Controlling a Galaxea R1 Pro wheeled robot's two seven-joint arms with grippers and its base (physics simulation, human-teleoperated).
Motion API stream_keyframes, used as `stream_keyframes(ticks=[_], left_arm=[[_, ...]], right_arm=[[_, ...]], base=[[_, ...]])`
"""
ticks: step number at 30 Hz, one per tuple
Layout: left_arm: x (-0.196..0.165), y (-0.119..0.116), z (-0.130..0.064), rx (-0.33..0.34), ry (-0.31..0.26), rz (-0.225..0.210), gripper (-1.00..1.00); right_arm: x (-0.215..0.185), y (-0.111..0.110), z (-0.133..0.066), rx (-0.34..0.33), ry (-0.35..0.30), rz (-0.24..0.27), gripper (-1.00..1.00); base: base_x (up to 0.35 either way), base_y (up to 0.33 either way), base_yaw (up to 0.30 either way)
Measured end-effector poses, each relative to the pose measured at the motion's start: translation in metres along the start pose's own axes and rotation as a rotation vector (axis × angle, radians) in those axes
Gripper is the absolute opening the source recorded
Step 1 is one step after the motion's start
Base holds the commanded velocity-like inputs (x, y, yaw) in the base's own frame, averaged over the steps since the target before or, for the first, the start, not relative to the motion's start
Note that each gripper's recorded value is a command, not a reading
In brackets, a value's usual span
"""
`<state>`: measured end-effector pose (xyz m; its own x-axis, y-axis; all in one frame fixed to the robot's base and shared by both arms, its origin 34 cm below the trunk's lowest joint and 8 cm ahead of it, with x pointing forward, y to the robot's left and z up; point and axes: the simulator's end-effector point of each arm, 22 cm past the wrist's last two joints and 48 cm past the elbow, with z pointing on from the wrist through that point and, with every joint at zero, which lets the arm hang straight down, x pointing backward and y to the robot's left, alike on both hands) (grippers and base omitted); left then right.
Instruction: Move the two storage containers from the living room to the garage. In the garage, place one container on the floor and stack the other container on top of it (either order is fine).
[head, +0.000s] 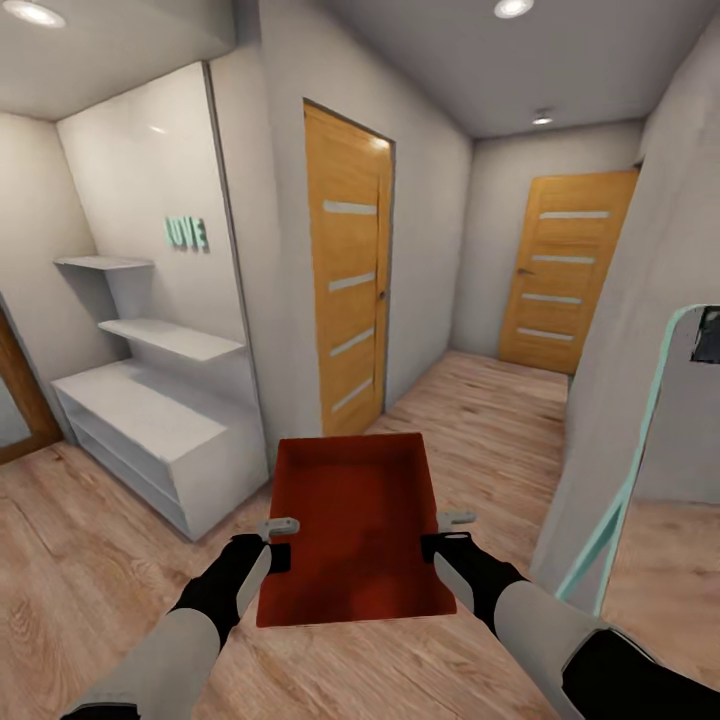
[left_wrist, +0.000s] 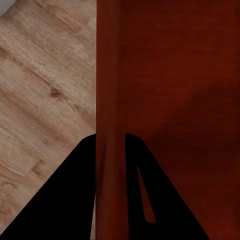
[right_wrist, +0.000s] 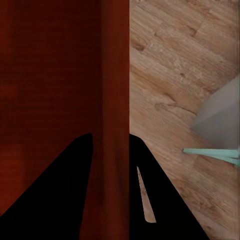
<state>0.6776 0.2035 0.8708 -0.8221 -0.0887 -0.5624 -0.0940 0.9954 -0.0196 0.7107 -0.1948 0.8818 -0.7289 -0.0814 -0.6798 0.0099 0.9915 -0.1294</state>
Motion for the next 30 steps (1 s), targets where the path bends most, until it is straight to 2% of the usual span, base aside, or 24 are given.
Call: stream_keyframes(ticks=[30], left_arm=[[0.0022, -0.0007, 0.0005, 0.0, 0.005, -0.002, -1.0]], right_arm=[[0.0012, -0.0008, 0.0002, 0.001, 0.006, -0.003, -1.0]], base=[[0.323, 0.0, -0.002]])
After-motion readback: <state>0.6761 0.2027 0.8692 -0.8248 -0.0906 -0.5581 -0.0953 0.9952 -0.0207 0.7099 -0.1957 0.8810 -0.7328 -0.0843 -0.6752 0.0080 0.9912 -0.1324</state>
